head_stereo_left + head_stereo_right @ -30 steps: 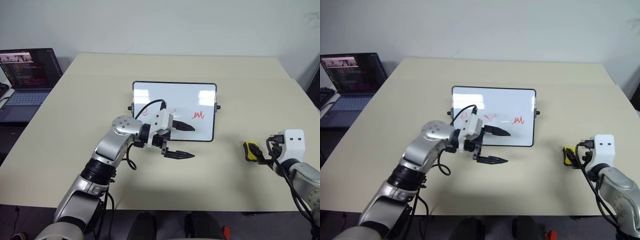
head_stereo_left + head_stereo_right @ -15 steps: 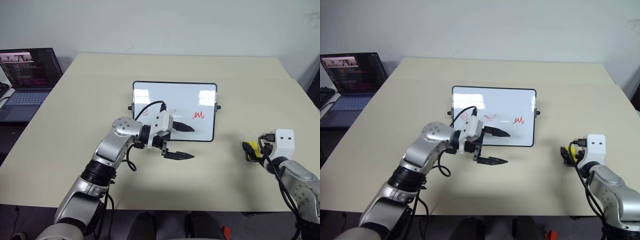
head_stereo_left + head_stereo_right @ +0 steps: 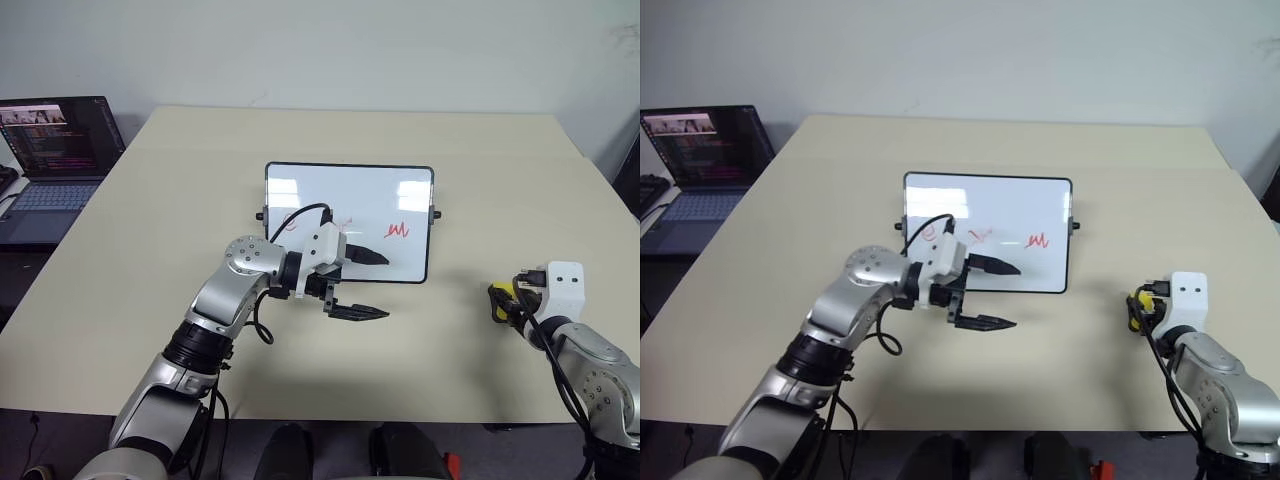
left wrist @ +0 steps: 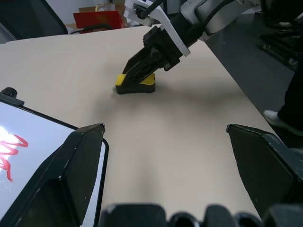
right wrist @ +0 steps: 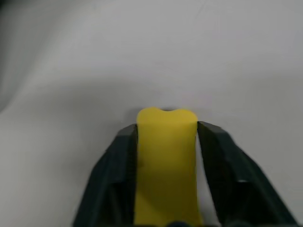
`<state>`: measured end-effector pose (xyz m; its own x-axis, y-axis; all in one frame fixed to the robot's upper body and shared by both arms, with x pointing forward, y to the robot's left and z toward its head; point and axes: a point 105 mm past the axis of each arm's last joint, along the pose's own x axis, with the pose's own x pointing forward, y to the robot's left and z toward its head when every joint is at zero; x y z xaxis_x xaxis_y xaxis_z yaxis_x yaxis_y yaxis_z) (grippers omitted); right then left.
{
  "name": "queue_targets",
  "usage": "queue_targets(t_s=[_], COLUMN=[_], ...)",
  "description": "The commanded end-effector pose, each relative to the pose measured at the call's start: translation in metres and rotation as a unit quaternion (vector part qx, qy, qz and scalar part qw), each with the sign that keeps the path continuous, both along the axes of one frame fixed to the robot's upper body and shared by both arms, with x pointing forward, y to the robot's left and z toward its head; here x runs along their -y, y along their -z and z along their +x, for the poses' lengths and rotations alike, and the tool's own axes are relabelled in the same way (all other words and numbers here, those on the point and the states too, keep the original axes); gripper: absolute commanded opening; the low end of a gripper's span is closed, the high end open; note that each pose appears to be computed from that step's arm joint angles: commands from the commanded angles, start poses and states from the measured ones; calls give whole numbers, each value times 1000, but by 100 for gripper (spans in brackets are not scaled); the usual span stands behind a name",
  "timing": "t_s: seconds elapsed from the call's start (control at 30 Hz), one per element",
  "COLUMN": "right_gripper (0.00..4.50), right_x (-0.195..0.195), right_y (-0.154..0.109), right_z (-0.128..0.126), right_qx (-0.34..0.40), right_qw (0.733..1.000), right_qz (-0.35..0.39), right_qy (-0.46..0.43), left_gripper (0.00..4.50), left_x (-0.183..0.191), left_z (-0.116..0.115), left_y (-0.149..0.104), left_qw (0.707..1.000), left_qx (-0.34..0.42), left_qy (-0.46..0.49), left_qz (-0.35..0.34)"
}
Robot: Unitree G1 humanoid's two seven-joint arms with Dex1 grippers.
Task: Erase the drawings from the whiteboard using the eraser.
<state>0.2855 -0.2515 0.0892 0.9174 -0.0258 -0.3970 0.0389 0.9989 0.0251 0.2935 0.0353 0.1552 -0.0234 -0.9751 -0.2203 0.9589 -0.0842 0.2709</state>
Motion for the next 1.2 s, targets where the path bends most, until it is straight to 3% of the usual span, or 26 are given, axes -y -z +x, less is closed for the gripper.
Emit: queue_targets(t_s=[0.03, 0.1, 0.2, 0.4, 0.53, 0.73, 0.87, 1.2], right_gripper=[87, 70, 1, 1, 92, 303, 434, 434], right_x=[-3, -3, -4, 1, 8, 0, -7, -2], right_y=[-1, 0, 1, -5, -14, -30, -22, -15], right_z=[0, 0, 0, 2, 3, -1, -7, -5], right_qx=[2, 2, 1, 15, 36, 55, 31, 14], right_qw=[1000, 1000, 1000, 1000, 999, 998, 999, 1000], right_qz=[0, 0, 0, -7, -28, -28, 0, -6], right_qy=[-5, -6, -8, 3, 14, -7, -17, -18], left_gripper=[450, 450, 450, 450, 450, 450, 450, 450], left_x=[1, 1, 1, 0, 0, 0, 1, 1], left_z=[-3, -3, -4, -3, -3, -2, -2, -2], left_y=[-7, -7, -6, -5, -4, -4, -3, -3], left_qw=[1000, 1000, 1000, 1000, 1000, 1000, 1000, 1000], left_qx=[22, 21, 20, 19, 18, 17, 17, 18], left_qy=[4, 3, 2, -1, -1, -3, -3, 0], left_qz=[-9, -9, -9, -11, -11, -13, -13, -11])
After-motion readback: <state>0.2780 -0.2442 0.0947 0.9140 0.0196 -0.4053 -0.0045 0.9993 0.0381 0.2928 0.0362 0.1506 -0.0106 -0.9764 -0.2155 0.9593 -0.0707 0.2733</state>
